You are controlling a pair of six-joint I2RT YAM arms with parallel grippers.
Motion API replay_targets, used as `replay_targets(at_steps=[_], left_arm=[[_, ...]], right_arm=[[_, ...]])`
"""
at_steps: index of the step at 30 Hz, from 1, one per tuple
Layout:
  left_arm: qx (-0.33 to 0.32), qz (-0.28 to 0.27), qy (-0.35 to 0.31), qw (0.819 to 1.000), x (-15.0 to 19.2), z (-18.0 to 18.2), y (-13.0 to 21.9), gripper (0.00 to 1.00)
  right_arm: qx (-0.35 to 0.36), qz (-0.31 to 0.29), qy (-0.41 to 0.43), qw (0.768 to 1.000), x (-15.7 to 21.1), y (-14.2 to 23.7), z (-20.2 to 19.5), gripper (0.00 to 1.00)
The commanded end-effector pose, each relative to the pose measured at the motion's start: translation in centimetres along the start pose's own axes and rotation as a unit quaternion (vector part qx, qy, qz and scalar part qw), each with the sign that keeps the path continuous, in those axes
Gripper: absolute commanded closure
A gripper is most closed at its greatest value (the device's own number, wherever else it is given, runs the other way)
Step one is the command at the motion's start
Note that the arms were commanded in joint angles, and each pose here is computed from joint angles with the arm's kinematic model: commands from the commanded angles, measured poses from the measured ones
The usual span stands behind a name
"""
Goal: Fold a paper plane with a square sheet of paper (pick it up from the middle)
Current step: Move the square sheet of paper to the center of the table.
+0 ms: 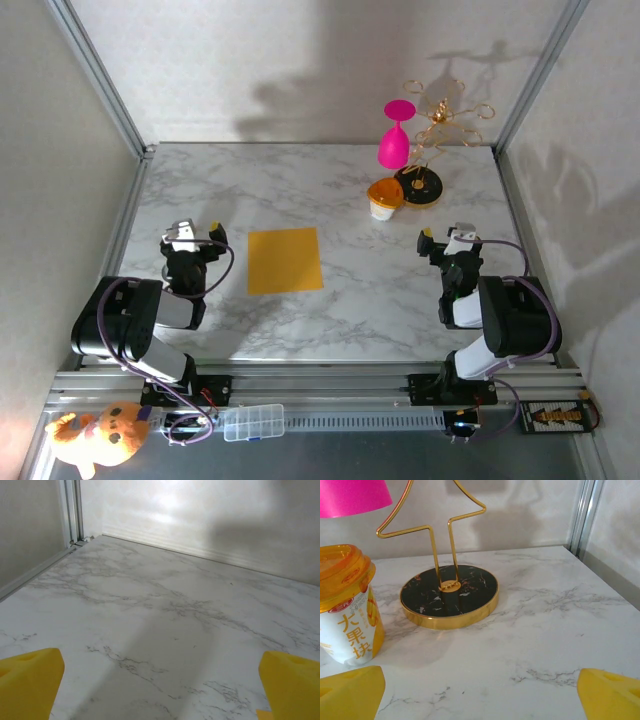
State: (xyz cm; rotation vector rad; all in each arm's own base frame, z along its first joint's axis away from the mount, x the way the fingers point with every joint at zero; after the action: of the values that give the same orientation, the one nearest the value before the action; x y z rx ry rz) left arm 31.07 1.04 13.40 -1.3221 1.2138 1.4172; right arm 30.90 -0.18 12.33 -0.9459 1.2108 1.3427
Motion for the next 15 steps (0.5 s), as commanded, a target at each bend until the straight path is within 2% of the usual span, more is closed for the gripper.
replay_targets(at_steps=[1, 15], left_arm=[[-0.001, -0.003, -0.005, 1.0, -0.21, -0.22, -0.31, 0.01], [-0.001, -0.003, -0.005, 1.0, -0.24, -0.24, -0.32, 0.01]], right_arm=[[0.004, -0.024, -0.006, 1.0, -0.98, -0.24, -0.1, 0.01], [0.004, -0.023, -0.006, 1.0, -0.95, -0.24, -0.1, 0.01]])
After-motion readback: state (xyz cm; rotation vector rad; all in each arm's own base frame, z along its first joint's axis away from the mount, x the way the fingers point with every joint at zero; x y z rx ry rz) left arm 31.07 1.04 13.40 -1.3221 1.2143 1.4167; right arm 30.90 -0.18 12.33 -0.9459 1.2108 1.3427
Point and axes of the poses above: each hand's point on the last joint's axis, 136 mm out from that joint toward the fingers, its own y axis back along the fingers, its own z axis along the line the jaws close on, x = y × z, the point moved 6 cm from there along y, back along the fingers, and after that the axes turned 8 degrees about -y, right-handed, at the moved point
